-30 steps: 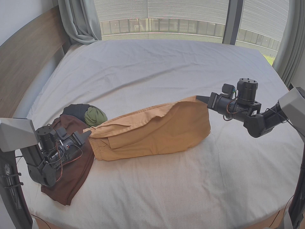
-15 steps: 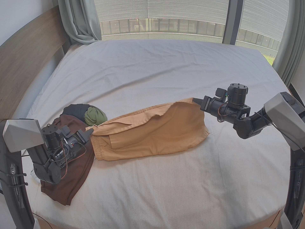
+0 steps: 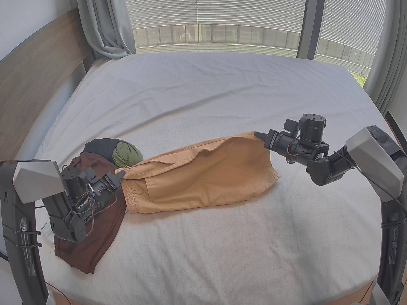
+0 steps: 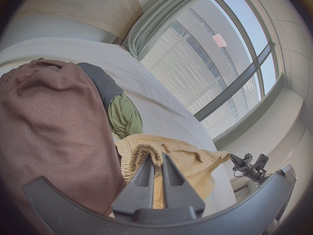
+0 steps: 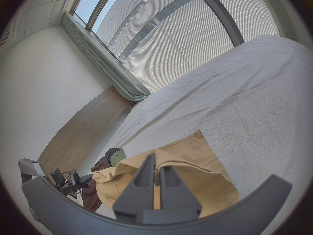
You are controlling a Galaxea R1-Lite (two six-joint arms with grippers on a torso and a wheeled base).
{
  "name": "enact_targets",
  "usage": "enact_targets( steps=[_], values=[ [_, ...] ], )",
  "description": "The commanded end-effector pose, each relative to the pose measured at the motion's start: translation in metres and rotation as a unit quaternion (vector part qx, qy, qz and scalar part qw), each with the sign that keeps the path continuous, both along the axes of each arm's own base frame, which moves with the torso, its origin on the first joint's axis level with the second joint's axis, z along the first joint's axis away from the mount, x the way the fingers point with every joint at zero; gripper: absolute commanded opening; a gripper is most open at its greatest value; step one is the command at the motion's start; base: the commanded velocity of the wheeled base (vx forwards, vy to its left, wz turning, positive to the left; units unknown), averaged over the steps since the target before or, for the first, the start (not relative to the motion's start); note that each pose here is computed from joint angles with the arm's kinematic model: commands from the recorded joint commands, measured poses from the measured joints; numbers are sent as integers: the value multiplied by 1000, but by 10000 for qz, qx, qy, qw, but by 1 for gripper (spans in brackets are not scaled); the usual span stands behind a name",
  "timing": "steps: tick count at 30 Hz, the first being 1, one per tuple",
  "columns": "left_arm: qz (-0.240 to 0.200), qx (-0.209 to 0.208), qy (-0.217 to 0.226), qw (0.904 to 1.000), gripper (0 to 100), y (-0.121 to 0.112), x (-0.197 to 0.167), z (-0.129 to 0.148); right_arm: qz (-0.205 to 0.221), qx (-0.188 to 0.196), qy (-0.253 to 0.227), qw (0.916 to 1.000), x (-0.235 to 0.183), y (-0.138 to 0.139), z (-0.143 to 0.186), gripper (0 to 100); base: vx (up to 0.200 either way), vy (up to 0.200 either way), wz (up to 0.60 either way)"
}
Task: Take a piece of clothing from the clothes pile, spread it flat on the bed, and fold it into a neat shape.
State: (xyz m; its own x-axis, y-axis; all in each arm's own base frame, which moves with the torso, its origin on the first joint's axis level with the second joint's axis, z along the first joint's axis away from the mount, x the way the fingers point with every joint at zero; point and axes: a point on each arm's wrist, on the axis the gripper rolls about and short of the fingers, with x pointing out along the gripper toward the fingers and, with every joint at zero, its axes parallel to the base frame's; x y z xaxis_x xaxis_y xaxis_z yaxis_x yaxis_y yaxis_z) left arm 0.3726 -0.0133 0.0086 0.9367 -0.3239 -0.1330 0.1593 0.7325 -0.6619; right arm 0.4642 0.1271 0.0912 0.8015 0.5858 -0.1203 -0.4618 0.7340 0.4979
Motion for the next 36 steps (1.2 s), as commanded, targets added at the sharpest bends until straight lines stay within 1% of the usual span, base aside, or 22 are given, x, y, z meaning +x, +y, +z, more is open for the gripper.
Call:
enact_targets(
  steps=[1,2,3,5,8,11,12,18,25,27,29,31,32,33,36],
  values=[
    [31,7,19,10000,0,1,3,-5,3,1,-5,10000,2,1,-2,0,0,0,0],
    [93,11,36,9999,0,0,3,-7,2,1,22,10000,3,1,-6,100,0,0,0],
    [123,15,44,9999,100,0,4,-7,2,1,22,10000,4,1,-7,100,0,0,0],
    [156,1,-20,9999,100,1,7,-6,-46,28,-18,10000,7,2,-10,100,0,0,0],
    [188,-14,-92,9998,100,2,10,-3,-336,133,-224,9991,12,2,-7,100,0,0,0],
    [226,-14,-138,9996,100,5,10,0,-350,202,-203,9990,11,1,-3,100,0,0,0],
    [226,-15,-184,9996,100,5,8,5,-357,257,-157,9989,9,1,-2,100,0,0,0],
    [134,-27,-360,9993,100,2,-7,32,-285,252,-45,9993,-30,-6,30,100,0,0,0],
    [-35,-32,-431,9991,100,-6,-17,45,-278,236,-5,9993,-51,-13,41,100,0,0,0],
    [-97,-30,-449,9989,100,-8,-20,48,-199,259,81,9994,-58,-15,41,100,0,0,0],
    [-235,-36,-481,9986,100,-9,-28,55,221,416,387,9981,-80,-19,40,100,0,0,0],
    [-343,-38,-461,9983,100,-9,-33,58,427,483,526,9965,-91,-22,35,100,0,0,0],
    [-358,-40,-461,9983,100,-9,-34,58,448,491,533,9964,-93,-22,35,100,0,0,0],
    [-481,-44,-425,9979,100,-9,-40,60,562,520,522,9957,-103,-24,30,100,0,0,0],
    [-647,1,-328,9974,100,-10,-46,57,746,586,554,9939,-116,-26,17,100,0,0,0]
  ],
)
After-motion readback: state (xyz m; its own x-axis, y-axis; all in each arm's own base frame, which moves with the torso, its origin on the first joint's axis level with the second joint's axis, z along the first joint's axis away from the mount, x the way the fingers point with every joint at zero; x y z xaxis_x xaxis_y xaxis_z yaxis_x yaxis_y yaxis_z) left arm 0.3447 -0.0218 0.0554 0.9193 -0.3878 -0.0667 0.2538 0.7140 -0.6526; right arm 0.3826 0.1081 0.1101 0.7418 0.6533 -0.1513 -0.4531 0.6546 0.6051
